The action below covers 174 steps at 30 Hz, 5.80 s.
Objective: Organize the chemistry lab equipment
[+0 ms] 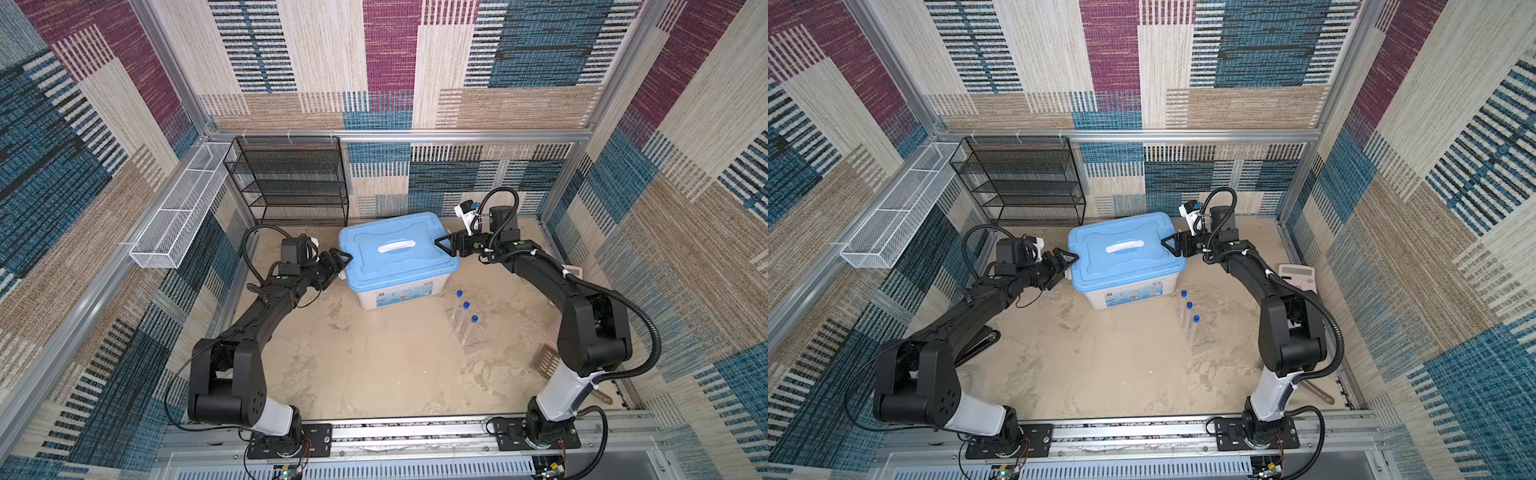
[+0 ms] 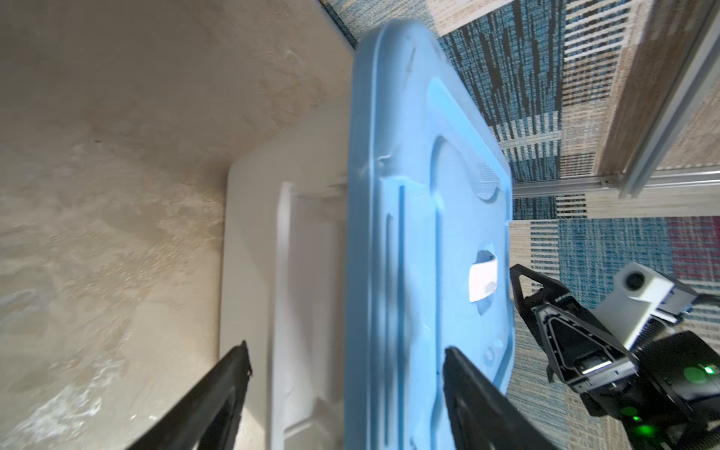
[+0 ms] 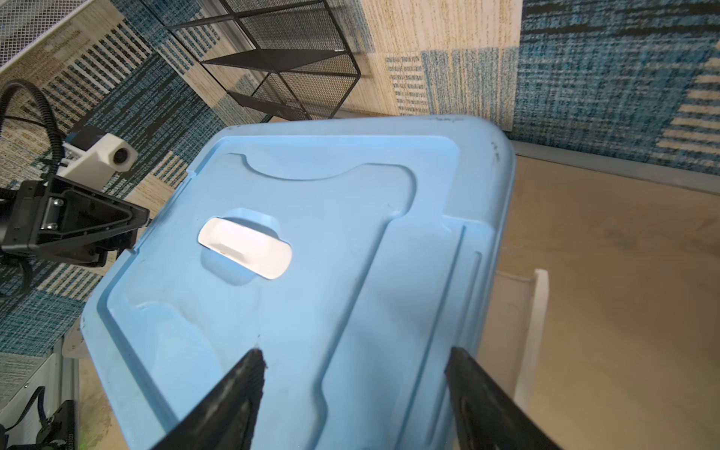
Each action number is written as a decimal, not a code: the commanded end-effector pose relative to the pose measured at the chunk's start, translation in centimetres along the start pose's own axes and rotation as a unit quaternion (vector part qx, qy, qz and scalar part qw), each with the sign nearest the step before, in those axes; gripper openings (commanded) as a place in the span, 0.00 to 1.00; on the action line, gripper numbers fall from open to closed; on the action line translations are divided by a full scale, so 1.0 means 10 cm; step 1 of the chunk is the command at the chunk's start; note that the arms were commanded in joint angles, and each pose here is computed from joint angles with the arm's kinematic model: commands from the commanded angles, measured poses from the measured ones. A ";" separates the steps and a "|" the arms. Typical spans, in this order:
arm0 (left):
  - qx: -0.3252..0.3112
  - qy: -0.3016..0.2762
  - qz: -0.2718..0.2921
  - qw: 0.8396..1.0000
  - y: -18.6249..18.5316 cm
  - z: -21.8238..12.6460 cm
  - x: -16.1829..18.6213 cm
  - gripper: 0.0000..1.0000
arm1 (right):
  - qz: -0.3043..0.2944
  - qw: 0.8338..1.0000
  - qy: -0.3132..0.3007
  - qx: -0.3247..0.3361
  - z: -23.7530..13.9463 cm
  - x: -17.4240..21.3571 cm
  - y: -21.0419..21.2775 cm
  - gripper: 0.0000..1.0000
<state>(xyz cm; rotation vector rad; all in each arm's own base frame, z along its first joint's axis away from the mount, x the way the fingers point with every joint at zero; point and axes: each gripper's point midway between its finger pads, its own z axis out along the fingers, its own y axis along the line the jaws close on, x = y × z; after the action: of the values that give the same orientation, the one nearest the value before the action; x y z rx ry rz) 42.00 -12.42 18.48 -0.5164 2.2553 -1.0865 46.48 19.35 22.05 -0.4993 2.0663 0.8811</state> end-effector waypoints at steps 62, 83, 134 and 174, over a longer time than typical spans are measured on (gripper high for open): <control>-0.023 -0.010 0.053 0.998 -0.22 -0.09 -0.26 0.68 | 0.151 0.987 -0.035 -0.045 -0.22 0.15 -0.33 0.99; -0.010 -0.010 0.054 0.998 -0.33 -0.04 -0.22 0.62 | 0.171 0.980 -0.048 -0.090 -0.32 -0.02 -0.11 0.86; -0.016 -0.020 0.050 0.998 -0.38 -0.03 -0.23 0.58 | 0.186 0.980 -0.032 -0.068 -0.26 0.06 -0.26 0.90; -0.003 -0.012 0.050 0.999 -0.49 0.07 -0.18 0.51 | 0.170 0.978 -0.014 -0.122 -0.10 -0.07 0.21 0.80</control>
<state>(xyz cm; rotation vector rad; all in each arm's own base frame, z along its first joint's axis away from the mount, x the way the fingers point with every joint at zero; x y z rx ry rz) 44.30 -12.65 21.04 -0.4898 2.2677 -0.8890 46.45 18.18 22.31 -0.1811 2.0972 1.2196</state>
